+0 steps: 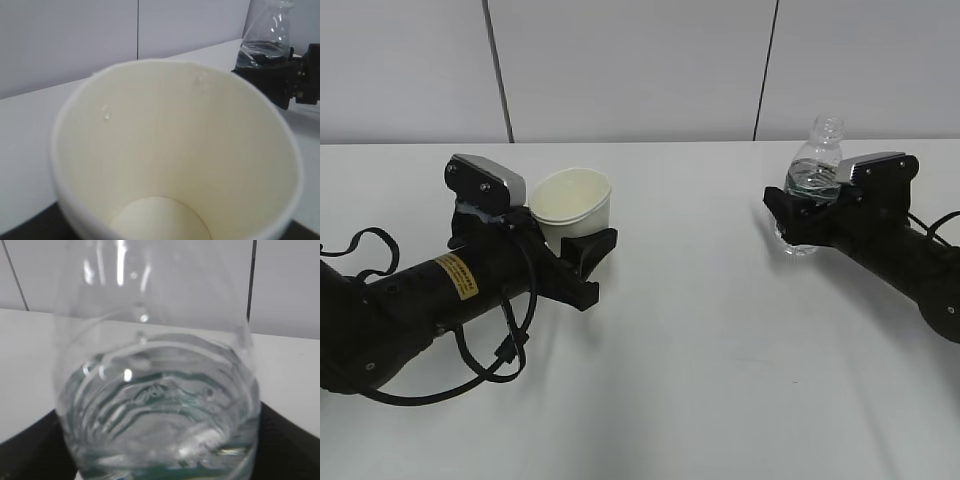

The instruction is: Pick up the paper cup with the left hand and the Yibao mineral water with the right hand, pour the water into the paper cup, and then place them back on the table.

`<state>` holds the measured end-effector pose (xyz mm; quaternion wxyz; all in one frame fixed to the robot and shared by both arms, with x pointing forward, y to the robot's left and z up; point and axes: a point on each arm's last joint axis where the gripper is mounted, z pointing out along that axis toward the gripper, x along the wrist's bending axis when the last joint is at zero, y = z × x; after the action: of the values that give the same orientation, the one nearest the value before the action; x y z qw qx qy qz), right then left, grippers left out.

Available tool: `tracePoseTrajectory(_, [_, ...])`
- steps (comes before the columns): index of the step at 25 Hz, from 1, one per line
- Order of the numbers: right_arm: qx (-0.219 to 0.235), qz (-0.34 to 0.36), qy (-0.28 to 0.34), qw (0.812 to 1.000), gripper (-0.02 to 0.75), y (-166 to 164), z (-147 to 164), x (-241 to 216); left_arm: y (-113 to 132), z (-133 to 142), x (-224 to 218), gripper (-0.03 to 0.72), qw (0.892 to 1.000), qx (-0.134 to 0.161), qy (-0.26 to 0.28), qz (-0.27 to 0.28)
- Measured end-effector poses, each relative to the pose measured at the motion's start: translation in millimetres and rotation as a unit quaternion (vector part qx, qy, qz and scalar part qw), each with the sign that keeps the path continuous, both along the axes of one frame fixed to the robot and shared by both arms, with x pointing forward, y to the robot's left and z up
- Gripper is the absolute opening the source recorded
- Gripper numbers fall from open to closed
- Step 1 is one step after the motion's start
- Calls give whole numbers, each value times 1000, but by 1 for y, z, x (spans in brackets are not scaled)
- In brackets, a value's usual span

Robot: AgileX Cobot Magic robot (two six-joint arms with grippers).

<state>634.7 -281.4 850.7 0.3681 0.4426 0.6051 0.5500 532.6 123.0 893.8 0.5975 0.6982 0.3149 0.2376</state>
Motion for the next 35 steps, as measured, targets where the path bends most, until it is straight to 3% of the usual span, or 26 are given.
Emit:
tracePoseTrajectory(12, [1, -2, -1, 1000, 503, 0, 0, 0, 0, 0, 0, 403, 1000, 0, 0, 0])
tracePoseTrajectory(35, [-13, 0, -7, 1000, 469, 0, 0, 0, 0, 0, 0, 402, 1000, 0, 0, 0])
